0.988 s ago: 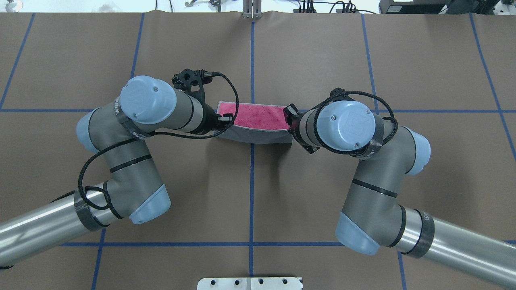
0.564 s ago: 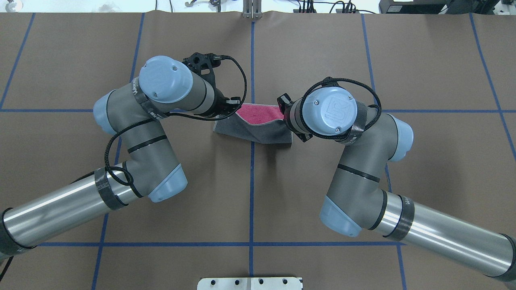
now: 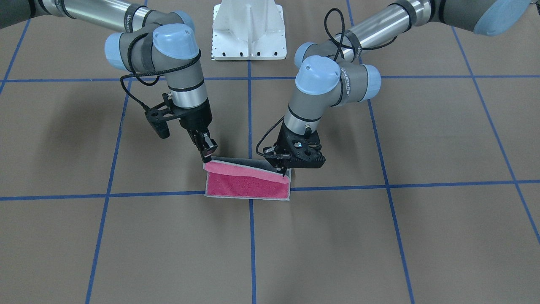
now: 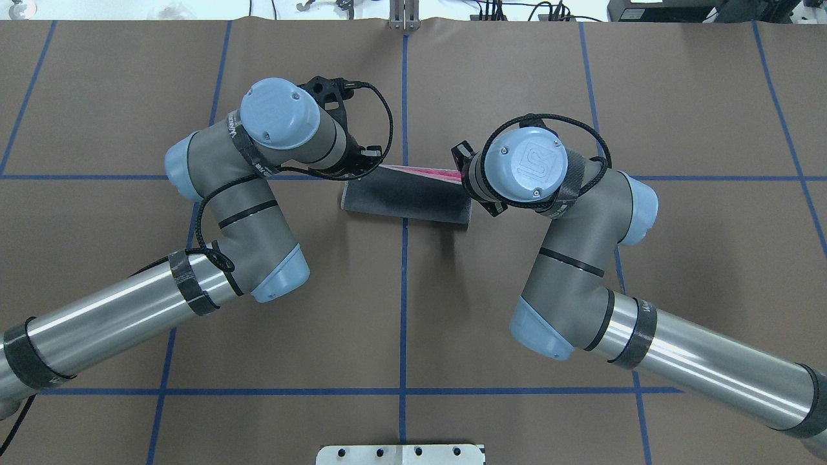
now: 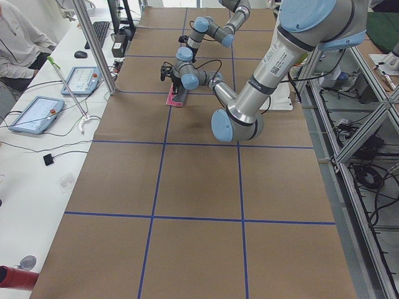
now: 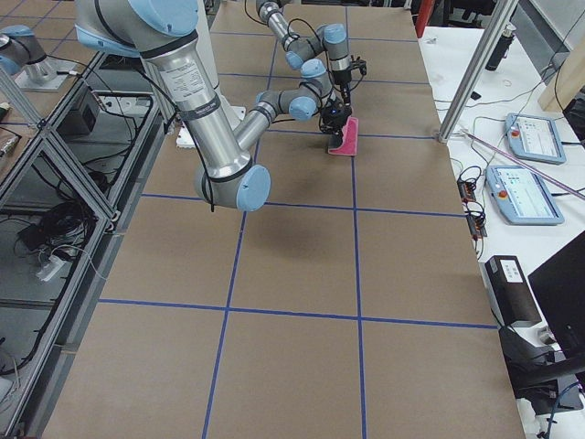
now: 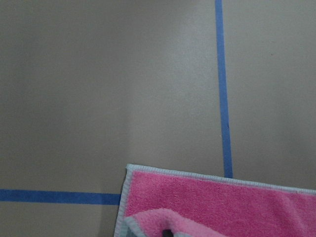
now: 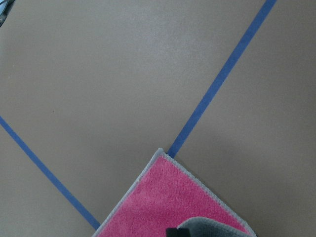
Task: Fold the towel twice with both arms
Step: 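Fold the held edge over toward the far edge with both grippers, then open both grippers and raise them off the folded towel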
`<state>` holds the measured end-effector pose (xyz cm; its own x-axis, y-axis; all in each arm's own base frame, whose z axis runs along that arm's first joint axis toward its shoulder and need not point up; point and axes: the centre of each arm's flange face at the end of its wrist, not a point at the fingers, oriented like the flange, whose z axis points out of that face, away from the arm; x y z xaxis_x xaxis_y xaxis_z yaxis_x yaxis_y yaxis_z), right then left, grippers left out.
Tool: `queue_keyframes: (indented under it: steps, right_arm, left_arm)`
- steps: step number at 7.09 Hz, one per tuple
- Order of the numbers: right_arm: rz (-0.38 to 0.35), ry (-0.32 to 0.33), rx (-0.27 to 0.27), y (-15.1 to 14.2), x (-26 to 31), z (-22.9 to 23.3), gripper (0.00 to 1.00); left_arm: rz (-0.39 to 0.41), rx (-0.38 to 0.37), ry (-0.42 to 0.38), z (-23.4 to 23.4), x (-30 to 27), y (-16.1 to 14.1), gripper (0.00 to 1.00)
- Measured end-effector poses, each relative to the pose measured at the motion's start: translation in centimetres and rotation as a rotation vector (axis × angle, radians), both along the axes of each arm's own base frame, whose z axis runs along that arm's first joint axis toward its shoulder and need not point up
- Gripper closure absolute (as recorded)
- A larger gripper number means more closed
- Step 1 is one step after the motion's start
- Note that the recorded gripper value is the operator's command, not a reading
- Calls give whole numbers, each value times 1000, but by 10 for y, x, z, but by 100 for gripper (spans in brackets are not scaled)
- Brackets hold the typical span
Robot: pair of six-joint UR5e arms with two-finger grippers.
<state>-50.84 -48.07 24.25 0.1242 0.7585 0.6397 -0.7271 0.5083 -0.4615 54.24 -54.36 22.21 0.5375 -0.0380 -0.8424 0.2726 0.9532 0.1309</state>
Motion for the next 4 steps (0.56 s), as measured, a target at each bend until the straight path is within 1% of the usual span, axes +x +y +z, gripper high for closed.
queue_keyframes:
  steps: [4]
  right_arm:
    - [7, 8, -4, -11, -7, -3, 100]
  left_arm:
    - [-2, -3, -10, 1, 3, -7, 100]
